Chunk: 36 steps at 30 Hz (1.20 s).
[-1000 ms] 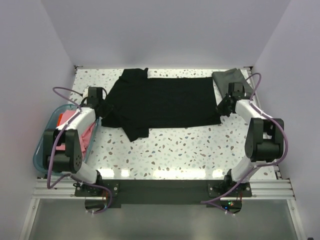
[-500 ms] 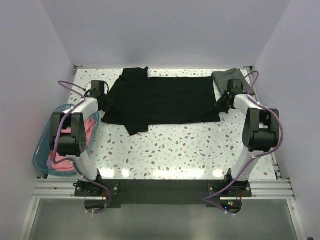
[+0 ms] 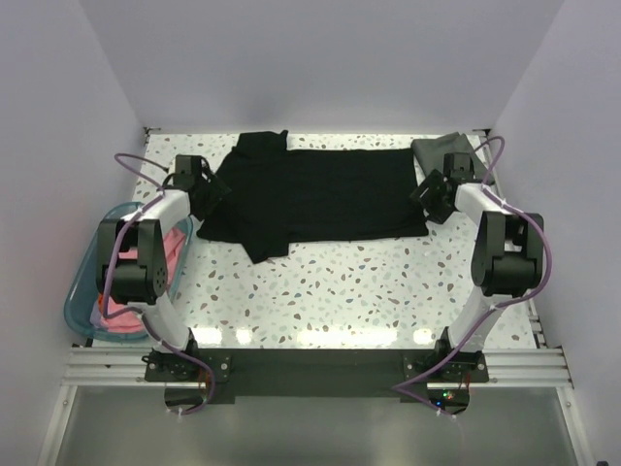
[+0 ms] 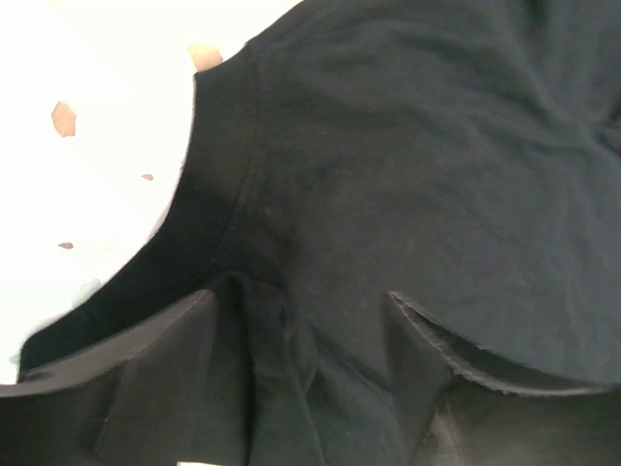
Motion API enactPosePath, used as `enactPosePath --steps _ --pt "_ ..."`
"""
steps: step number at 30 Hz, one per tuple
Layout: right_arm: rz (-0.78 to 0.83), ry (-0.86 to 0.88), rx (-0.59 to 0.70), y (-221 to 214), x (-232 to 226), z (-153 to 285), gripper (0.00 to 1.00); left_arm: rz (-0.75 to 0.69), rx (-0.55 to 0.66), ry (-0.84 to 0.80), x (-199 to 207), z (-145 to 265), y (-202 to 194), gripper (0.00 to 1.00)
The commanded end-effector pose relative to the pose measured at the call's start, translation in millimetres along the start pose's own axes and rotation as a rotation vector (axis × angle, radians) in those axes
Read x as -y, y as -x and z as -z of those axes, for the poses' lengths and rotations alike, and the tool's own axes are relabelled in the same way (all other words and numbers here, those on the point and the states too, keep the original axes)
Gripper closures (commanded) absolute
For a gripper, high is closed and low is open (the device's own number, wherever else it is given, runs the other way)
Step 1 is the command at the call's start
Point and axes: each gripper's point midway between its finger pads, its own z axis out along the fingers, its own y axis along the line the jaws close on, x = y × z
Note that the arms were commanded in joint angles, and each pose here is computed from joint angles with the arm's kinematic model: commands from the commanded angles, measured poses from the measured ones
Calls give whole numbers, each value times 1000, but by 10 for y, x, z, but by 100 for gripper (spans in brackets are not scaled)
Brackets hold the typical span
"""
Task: Fold and stack the t-shirts
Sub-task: Fold the tshirt
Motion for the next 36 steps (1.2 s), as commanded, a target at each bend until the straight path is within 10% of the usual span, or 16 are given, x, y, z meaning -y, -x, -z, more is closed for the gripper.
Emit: enactPosePath --steps 1,11,17,36 --pt "22 35 119 282 -123 374 30 -20 120 -118 318 343 382 19" --pt "42 -31 157 -134 285 614 37 10 289 131 -294 911 133 16" --pt "43 -60 135 -236 397 503 45 35 225 187 -480 762 -273 32" --pt "25 -69 96 -289 408 290 60 57 207 283 -699 397 -382 37"
